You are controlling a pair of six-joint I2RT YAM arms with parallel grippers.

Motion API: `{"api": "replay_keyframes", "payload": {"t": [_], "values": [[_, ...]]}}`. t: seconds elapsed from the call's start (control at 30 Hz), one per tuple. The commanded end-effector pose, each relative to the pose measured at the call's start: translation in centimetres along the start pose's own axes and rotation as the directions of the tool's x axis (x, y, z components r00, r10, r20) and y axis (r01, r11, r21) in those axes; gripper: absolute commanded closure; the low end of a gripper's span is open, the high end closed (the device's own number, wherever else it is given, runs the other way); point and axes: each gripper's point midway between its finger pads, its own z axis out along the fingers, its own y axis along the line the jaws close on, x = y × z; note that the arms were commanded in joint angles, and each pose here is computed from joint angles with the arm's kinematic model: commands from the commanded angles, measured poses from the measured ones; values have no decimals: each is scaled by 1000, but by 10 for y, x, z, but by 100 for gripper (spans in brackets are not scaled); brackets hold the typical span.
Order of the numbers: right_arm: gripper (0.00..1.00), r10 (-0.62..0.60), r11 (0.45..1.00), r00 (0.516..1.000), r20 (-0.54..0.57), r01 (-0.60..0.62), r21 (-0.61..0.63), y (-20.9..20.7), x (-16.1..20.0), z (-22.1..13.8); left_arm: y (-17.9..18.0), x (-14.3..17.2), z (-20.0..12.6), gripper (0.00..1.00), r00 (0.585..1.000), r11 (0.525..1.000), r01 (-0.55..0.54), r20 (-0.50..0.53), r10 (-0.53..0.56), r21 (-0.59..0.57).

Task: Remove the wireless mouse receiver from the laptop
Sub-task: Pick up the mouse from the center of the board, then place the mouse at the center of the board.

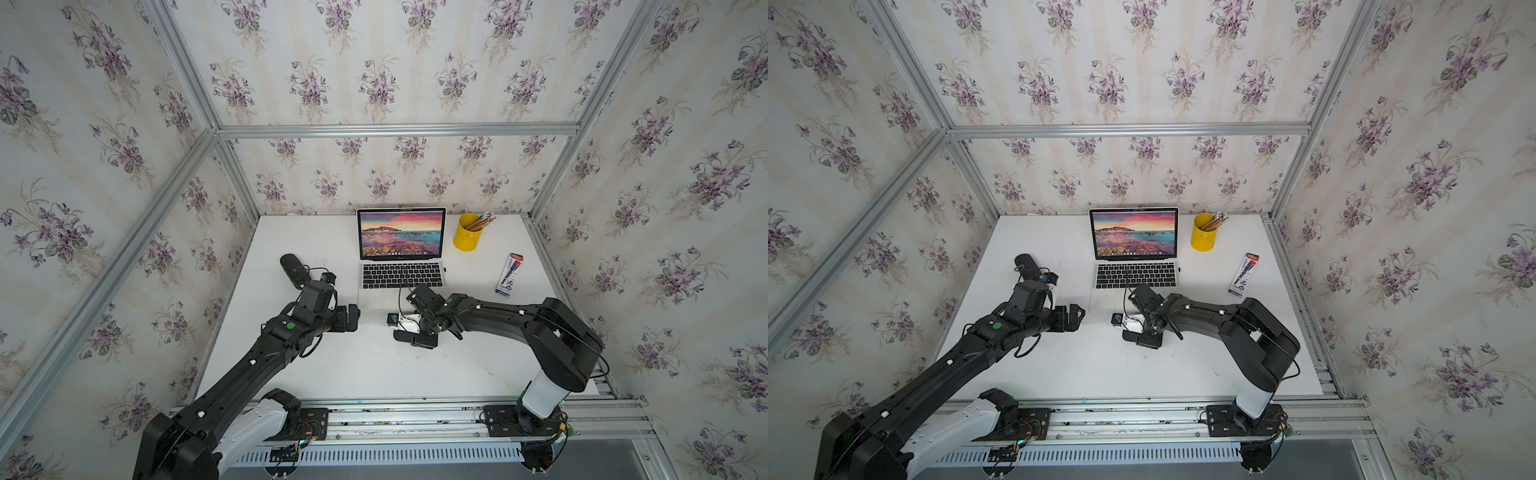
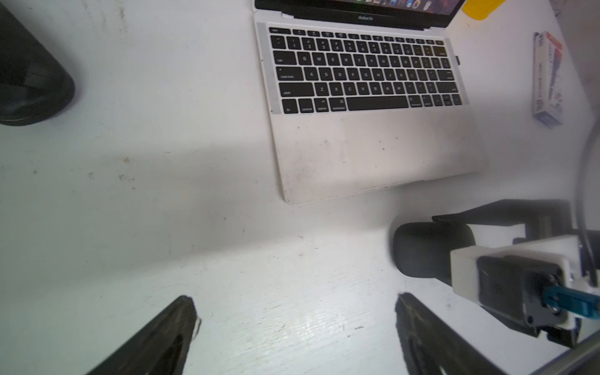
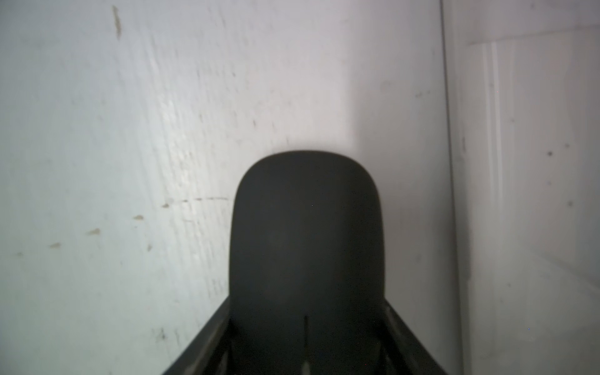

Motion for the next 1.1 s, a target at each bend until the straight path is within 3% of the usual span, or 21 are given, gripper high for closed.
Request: {"api": "replay_keyframes", "payload": {"t": [0.0,0.2,0.33,0.43,0.67,0.97,1.07], "values": [[46,32,994,998,50,-37,107,-16,-10,-13,-21,-18,-3,1,997,995,-13,71,6,100],[46,59,974,963,263,-114,197,-30,-40,-50,-52,-25,-1,1,993,964,-15,113,-15,264],[46,52,964,889,455,-164,210,-31,-63,-79,-77,-32,2,1,982,899,38,149,-114,437],[46,39,963,842,538,-175,206,-29,-74,-94,-87,-36,6,1,969,851,85,156,-192,519],[46,60,960,820,569,-204,193,-35,-85,-93,-96,-40,13,1,935,800,120,203,-290,588],[47,83,952,784,615,-245,185,-45,-101,-94,-113,-40,19,0,926,767,132,197,-321,628],[47,83,952,776,625,-246,179,-46,-105,-97,-117,-36,25,7,928,758,144,179,-327,636]]}}
